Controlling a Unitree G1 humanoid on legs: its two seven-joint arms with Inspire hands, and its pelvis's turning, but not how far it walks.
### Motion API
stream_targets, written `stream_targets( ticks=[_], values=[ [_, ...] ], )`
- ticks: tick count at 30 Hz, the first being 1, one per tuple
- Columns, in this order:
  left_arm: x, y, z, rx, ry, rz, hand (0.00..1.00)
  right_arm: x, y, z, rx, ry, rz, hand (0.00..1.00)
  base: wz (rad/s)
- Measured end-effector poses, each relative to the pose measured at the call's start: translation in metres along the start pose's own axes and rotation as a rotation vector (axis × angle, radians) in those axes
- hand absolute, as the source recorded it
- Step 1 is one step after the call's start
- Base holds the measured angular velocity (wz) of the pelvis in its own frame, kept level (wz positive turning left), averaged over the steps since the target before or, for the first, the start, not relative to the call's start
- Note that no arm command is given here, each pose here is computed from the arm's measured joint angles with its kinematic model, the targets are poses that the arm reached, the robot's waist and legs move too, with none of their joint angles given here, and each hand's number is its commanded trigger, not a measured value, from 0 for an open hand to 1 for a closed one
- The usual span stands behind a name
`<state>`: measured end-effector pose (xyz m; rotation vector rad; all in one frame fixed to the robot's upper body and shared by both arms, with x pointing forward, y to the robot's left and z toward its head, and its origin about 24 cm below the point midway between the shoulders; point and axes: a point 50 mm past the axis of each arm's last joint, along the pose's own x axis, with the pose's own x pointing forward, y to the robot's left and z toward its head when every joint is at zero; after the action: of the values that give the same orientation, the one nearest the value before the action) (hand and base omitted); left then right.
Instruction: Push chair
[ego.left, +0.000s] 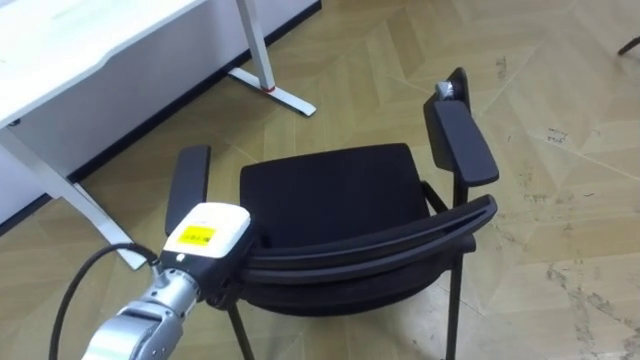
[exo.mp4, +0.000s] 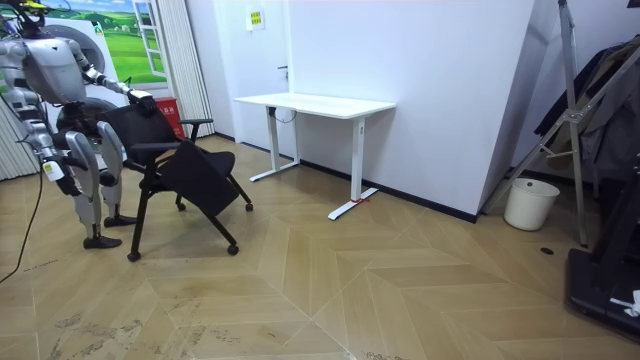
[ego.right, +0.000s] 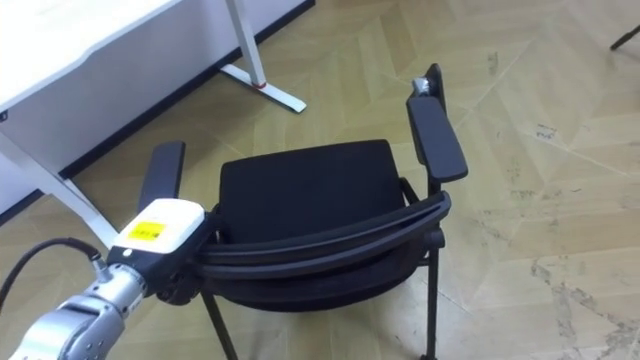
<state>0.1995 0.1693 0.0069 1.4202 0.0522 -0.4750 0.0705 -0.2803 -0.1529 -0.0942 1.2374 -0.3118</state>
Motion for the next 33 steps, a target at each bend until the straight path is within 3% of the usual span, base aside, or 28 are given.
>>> stream_targets(
  ticks=[9,18,21,26,33],
  values=[
    [0.000,-0.002,-0.001,0.001,0.005,0.000,1.00,-0.001,-0.001,-0.007,0.005,0.017,0.016,0.00,-0.02],
    [-0.002,-0.005,-0.005,0.002,0.018,-0.015,1.00,-0.011,-0.015,-0.052,0.161,0.144,-0.023,0.00,-0.03],
    [-0.004,-0.006,-0.008,0.003,0.032,-0.020,1.00,-0.017,-0.022,-0.073,0.363,0.193,-0.077,0.00,0.00],
    [-0.009,-0.004,-0.015,-0.010,0.065,-0.010,1.00,-0.034,-0.045,-0.109,0.858,0.194,-0.252,0.00,-0.04],
    [-0.012,-0.007,-0.028,-0.019,0.115,-0.004,1.00,-0.043,-0.073,-0.116,1.367,0.072,-0.495,0.00,-0.20]
  ],
)
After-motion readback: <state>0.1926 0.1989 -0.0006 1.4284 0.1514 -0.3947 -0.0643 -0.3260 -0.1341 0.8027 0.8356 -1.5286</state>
